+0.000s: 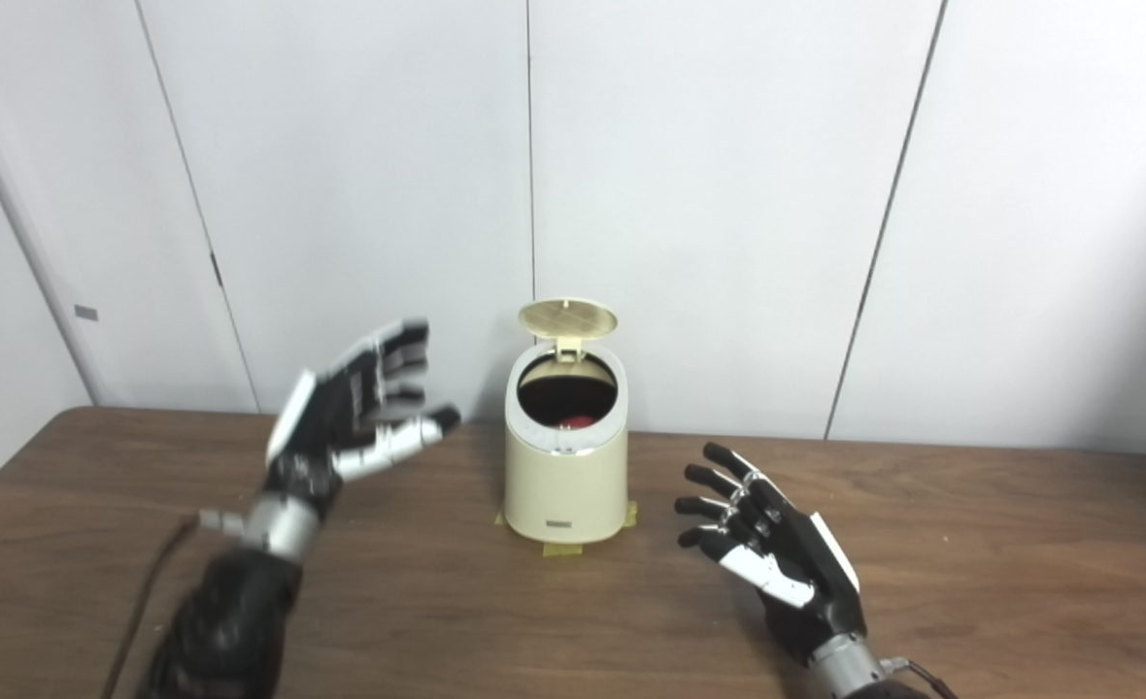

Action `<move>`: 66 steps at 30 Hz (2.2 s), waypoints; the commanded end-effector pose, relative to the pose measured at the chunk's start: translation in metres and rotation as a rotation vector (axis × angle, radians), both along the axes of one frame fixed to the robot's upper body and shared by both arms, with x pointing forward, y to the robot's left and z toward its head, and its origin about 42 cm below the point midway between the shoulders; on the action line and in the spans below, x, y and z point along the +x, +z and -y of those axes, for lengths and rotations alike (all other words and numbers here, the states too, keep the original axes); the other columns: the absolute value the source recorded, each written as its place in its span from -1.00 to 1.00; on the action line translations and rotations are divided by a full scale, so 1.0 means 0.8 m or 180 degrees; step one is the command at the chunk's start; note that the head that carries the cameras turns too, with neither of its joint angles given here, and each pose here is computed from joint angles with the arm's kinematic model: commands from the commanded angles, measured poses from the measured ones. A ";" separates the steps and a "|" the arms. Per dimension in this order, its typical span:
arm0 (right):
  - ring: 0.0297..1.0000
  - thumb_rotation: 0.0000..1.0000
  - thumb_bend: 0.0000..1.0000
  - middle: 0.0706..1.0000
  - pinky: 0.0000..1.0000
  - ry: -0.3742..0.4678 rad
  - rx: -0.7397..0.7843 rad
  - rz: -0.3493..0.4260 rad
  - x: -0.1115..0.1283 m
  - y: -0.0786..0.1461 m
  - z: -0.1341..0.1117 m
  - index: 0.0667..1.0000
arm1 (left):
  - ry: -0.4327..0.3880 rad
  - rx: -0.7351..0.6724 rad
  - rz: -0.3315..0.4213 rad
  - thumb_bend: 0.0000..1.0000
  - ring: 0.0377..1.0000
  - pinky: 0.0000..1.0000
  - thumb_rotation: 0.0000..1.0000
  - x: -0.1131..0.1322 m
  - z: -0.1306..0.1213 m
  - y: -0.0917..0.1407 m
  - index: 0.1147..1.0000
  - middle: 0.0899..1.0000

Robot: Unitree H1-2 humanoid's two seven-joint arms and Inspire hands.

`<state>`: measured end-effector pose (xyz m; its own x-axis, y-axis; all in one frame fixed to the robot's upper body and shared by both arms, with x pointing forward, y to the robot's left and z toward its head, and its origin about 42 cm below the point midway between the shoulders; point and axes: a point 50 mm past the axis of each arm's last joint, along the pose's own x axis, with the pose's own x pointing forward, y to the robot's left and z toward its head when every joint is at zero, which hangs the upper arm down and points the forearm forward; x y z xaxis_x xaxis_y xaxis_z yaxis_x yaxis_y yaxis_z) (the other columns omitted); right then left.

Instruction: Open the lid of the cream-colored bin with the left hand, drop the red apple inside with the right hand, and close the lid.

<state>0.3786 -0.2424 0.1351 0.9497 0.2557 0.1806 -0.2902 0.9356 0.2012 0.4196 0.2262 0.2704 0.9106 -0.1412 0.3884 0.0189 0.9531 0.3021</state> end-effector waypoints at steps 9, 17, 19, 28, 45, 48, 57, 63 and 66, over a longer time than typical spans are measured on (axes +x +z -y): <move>0.28 -0.47 0.74 0.48 0.01 -0.0064 -0.0051 0.0366 0.007 0.036 -0.008 0.60 | -0.0167 0.0676 0.0310 0.76 0.77 0.46 -0.55 0.070 0.036 0.093 0.78 0.81; 0.23 -0.46 0.69 0.46 -0.05 -0.0040 -0.0039 0.0409 0.006 0.040 -0.015 0.58 | -0.0266 0.1343 0.0279 0.86 0.81 0.54 -0.52 0.102 0.059 0.112 0.83 0.93; 0.22 -0.46 0.69 0.46 -0.06 -0.0040 -0.0034 0.0411 0.006 0.040 -0.017 0.57 | -0.0309 0.1531 0.0309 0.88 0.85 0.58 -0.49 0.105 0.064 0.113 0.81 0.93; 0.16 -0.37 0.72 0.46 -0.06 -0.0075 -0.0078 0.0405 0.005 0.043 -0.020 0.56 | -0.0404 0.2218 0.0398 0.92 0.80 0.55 -0.40 0.100 0.075 0.111 0.58 0.71; 0.06 -0.33 0.71 0.42 -0.13 -0.0141 -0.0079 0.0344 0.004 0.044 -0.028 0.52 | -0.0629 0.2610 0.0428 0.95 0.60 0.53 -0.43 0.072 0.067 0.121 0.22 0.35; 0.06 -0.32 0.69 0.42 -0.13 -0.0158 -0.0100 0.0345 0.004 0.045 -0.030 0.51 | -0.0649 0.2617 0.0447 0.95 0.60 0.59 -0.44 0.068 0.066 0.123 0.18 0.32; 0.08 -0.32 0.72 0.43 -0.11 -0.0149 -0.0098 0.0307 0.001 0.048 -0.035 0.50 | -0.0709 0.2714 0.0531 0.94 0.57 0.78 -0.38 0.059 0.064 0.117 0.18 0.29; 0.07 -0.31 0.70 0.44 -0.13 -0.0124 -0.0090 0.0328 0.001 0.050 -0.037 0.52 | -0.0717 0.2963 0.0574 0.94 0.62 0.99 -0.35 0.056 0.066 0.106 0.22 0.33; 0.08 -0.31 0.69 0.44 -0.13 -0.0113 -0.0075 0.0330 0.001 0.051 -0.038 0.52 | -0.0709 0.3016 0.0552 0.93 0.64 1.00 -0.36 0.056 0.066 0.097 0.24 0.35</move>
<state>0.3719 -0.2167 0.1509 0.9584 0.2193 0.1828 -0.2491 0.9552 0.1601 0.4647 0.1730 0.3275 0.7825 -0.6152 0.0965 0.1234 0.3051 0.9443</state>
